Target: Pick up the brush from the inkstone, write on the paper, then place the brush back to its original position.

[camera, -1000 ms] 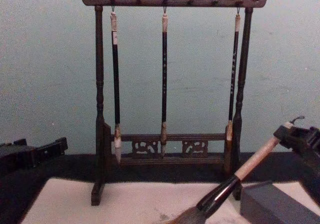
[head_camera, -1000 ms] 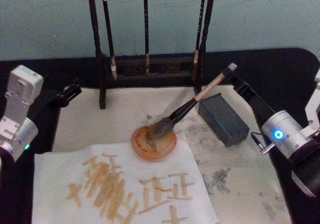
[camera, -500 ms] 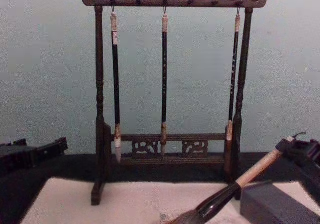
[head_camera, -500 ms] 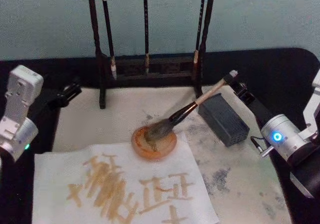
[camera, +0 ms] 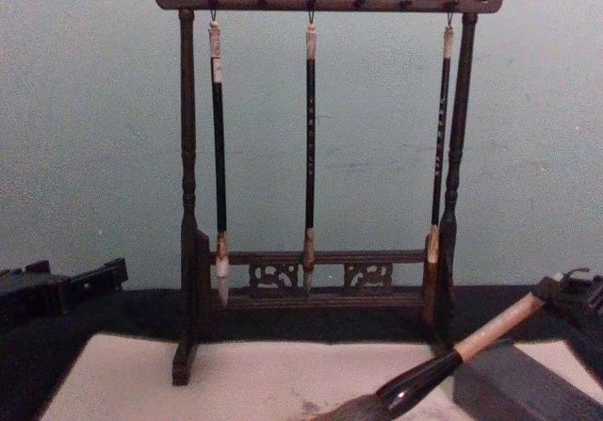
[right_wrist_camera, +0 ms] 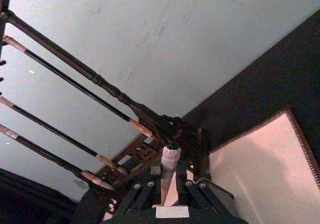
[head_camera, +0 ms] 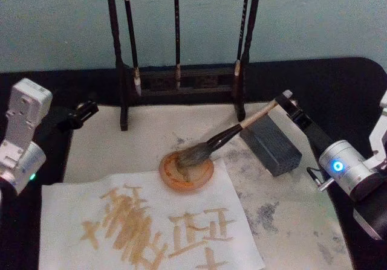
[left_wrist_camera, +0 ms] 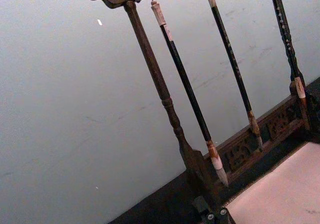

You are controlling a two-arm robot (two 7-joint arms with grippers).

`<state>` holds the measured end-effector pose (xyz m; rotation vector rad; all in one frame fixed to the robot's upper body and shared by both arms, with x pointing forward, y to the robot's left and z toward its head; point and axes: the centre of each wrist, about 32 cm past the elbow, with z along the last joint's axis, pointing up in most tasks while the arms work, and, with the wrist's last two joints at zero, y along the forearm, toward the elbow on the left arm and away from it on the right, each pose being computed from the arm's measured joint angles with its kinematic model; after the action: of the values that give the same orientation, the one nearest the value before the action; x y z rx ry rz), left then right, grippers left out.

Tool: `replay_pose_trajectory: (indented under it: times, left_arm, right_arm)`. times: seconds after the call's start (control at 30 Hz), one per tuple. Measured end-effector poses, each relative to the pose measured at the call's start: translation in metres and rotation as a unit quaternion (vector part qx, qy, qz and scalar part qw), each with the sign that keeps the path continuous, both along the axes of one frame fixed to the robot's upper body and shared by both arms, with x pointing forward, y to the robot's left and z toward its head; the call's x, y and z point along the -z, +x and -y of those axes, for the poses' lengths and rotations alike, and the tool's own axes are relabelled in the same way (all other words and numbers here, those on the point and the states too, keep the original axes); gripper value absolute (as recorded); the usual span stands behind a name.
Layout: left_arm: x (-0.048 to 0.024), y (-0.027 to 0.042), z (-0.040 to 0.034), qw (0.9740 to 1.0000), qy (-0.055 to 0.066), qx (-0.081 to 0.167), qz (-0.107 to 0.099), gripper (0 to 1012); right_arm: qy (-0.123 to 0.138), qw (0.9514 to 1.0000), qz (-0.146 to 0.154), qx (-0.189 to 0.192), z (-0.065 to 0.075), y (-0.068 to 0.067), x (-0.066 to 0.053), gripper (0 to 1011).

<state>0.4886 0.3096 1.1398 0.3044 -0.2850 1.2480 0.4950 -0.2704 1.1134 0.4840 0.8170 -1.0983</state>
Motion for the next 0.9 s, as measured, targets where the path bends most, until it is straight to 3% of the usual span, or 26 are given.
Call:
replay_pose_trajectory:
  times: [0.9]
  left_arm:
    - [0.0000,0.0000,0.0000,1.0000,0.000,0.000,0.000,1002]
  right_arm:
    - [-0.034,0.9989,-0.029,0.010,-0.0004,-0.0015,-0.0004,176]
